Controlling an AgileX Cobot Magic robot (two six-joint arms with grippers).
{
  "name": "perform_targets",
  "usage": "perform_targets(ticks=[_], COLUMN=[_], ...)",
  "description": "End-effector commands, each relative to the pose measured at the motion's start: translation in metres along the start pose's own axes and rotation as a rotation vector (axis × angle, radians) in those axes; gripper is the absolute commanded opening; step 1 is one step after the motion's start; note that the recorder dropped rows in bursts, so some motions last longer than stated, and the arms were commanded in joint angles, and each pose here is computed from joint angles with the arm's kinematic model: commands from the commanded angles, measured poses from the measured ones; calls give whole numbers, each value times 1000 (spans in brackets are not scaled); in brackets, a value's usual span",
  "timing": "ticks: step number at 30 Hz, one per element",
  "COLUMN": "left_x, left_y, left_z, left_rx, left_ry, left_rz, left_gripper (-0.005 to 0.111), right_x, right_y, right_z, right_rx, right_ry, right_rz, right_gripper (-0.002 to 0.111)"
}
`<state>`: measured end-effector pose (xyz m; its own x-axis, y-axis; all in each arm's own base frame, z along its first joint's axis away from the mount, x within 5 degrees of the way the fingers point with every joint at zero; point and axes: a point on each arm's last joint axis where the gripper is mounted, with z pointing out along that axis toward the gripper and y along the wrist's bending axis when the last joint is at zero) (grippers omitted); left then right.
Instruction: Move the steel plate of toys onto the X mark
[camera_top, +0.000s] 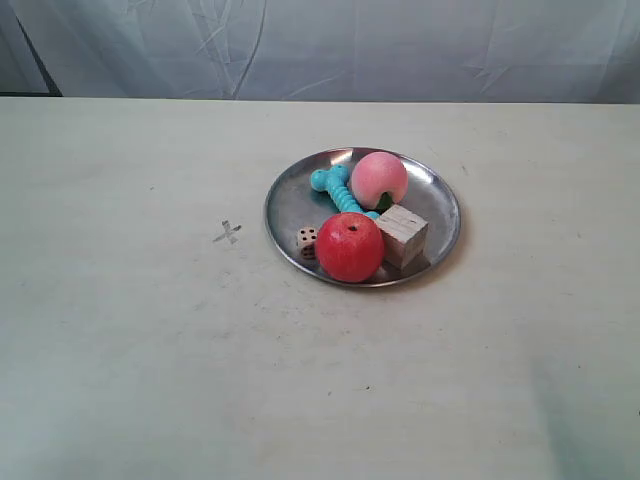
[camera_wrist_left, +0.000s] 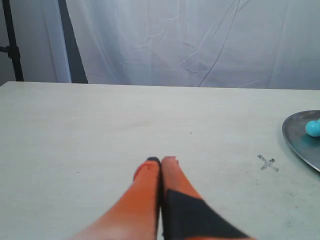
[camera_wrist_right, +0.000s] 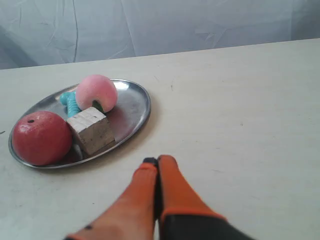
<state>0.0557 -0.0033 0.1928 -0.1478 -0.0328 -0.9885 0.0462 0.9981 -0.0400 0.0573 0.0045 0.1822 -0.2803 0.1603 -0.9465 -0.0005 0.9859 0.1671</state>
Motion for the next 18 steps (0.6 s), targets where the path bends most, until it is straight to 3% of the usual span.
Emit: perform_targets(ticks=[1,5,8,13,18], left_x=[1,0,-2,-6,-21], left_y=[0,0,3,3,0], left_z=[0,0,0,-1,-3], left_rx=[1,-2,-34,-45,-21], left_ry=[-3,-6,-29,-70,-242], left_rz=[-3,11,154,226,177], left_gripper=[0,0,0,0,0], right_x=[-1,-1,-1,-1,-1], right_y=[0,-3,-4,-4,-3], right_z=[0,0,0,0,0], right_rx=[4,32,40,40,39], right_ry=[-13,-13,-12,-15,-14], right_rz=[-2,-92,-118,-118,-116], right_gripper=[0,0,0,0,0])
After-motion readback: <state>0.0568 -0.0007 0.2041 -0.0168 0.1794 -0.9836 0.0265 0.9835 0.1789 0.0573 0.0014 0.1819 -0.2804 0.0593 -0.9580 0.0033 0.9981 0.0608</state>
